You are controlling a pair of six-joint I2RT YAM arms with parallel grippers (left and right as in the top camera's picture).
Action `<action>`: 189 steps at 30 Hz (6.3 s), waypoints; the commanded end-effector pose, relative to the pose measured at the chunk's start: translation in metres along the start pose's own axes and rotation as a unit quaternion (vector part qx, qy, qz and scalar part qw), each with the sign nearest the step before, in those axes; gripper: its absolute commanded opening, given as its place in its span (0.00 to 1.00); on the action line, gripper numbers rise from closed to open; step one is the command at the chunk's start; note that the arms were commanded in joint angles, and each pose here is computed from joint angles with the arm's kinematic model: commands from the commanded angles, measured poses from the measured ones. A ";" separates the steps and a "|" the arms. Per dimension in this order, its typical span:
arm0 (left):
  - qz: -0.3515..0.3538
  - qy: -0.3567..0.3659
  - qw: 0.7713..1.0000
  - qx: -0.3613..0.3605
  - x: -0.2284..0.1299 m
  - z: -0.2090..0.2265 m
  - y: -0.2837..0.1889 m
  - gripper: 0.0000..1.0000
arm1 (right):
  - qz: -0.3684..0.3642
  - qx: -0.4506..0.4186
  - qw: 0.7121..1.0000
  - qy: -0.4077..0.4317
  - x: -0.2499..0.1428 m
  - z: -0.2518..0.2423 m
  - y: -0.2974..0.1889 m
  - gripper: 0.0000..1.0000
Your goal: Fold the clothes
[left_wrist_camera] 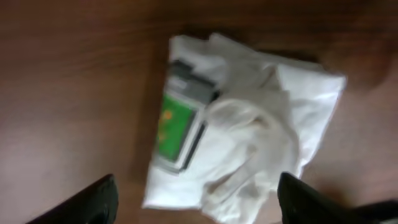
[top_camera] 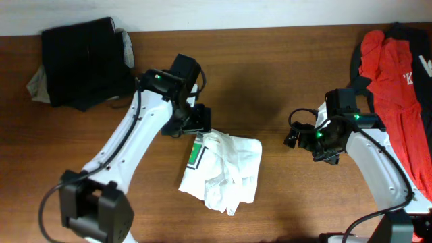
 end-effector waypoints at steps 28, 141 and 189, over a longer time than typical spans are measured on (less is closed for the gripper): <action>0.068 0.181 0.954 -0.230 -0.012 -0.119 0.081 0.06 | 0.002 0.004 1.000 -0.003 0.000 -0.001 0.001 0.99; 0.247 0.260 0.922 -0.147 -0.145 -0.094 0.120 0.00 | -0.066 0.007 0.998 -0.007 0.023 0.002 -0.001 0.99; 0.269 0.385 0.881 -0.064 -0.163 -0.148 0.143 0.15 | -0.076 0.008 0.992 0.097 0.031 -0.070 -0.022 0.99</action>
Point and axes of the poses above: each gripper's point midway between its finger pads, its own y axis out along the fingers, its own z axis along the line the jaws close on, x = y × z, the point moved 7 cm from there along -y, back along the fingers, and after that the axes turned 2 degrees about -y, right-handed, at the moved point
